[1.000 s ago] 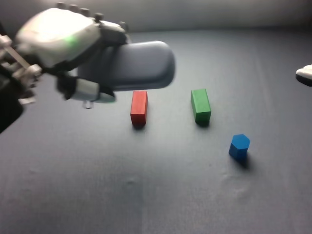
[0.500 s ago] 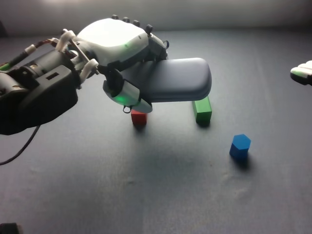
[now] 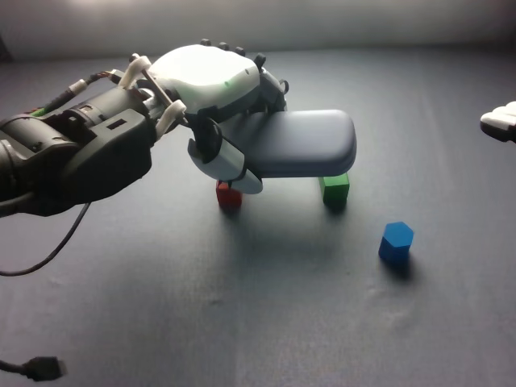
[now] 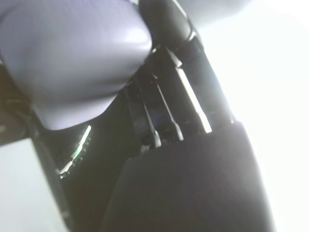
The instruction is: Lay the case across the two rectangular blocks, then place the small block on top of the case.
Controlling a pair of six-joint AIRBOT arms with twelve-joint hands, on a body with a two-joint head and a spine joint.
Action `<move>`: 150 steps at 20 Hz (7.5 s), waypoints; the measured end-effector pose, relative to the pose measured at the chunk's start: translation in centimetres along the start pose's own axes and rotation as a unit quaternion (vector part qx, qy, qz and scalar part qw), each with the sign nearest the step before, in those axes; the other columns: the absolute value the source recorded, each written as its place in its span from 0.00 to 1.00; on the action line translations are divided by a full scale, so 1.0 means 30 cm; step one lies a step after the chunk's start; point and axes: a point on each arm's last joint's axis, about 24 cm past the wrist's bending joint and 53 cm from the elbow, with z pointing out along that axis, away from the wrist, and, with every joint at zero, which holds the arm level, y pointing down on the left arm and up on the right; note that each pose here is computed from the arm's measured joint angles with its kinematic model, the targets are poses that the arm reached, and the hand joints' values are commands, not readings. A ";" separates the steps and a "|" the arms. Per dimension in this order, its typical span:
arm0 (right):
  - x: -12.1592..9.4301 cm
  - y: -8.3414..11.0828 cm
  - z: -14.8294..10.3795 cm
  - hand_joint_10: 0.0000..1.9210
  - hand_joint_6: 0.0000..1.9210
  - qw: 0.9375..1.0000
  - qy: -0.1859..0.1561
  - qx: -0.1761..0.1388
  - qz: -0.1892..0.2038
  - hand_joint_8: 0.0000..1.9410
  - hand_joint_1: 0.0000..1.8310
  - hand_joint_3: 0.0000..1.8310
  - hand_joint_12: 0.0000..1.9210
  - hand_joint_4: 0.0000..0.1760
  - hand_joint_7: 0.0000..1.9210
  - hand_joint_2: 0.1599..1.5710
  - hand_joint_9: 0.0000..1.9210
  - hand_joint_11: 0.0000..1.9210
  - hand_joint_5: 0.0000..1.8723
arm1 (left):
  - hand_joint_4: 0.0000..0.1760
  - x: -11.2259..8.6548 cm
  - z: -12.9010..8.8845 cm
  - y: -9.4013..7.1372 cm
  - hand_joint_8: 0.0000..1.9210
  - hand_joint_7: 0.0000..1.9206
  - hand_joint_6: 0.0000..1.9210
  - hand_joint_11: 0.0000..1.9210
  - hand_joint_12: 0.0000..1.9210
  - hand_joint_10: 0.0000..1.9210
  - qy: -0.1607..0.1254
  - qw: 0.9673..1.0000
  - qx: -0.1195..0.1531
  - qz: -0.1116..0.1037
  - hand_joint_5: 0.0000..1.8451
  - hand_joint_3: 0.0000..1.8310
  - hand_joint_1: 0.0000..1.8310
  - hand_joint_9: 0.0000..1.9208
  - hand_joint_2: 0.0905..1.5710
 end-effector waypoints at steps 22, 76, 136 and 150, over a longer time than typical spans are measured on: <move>0.003 -0.004 0.001 0.00 0.00 1.000 0.001 0.001 0.002 0.00 0.16 0.00 0.00 0.00 0.00 0.83 0.00 0.00 0.00 | 0.00 0.026 0.016 0.030 0.00 0.47 0.00 0.41 0.50 0.00 0.012 1.000 -0.015 -0.008 0.41 0.00 0.53 0.54 0.57; 0.259 0.095 0.346 0.00 0.00 0.985 0.145 -0.050 -0.083 0.00 0.63 0.00 0.51 0.00 0.35 0.59 0.35 0.11 0.35 | 0.09 -0.216 -0.481 -0.103 0.00 0.23 0.00 0.03 0.55 0.00 -0.155 0.982 0.097 -0.045 0.24 0.00 0.45 0.23 0.55; 0.045 0.374 0.726 0.52 0.30 0.982 0.042 -0.114 -0.141 0.44 0.70 0.00 0.78 0.00 0.61 0.62 0.59 0.47 0.61 | 0.00 -0.251 -0.572 -0.064 0.00 0.22 0.00 0.00 0.65 0.00 -0.209 0.970 0.094 -0.077 0.22 0.00 0.55 0.23 0.54; 0.108 0.334 0.799 0.56 0.44 0.983 0.059 -0.085 -0.149 0.54 0.68 0.00 0.80 0.00 0.54 0.67 0.50 0.41 0.54 | 0.00 -0.248 -0.571 -0.060 0.00 0.24 0.00 0.00 0.67 0.01 -0.208 0.971 0.092 -0.078 0.24 0.00 0.56 0.25 0.55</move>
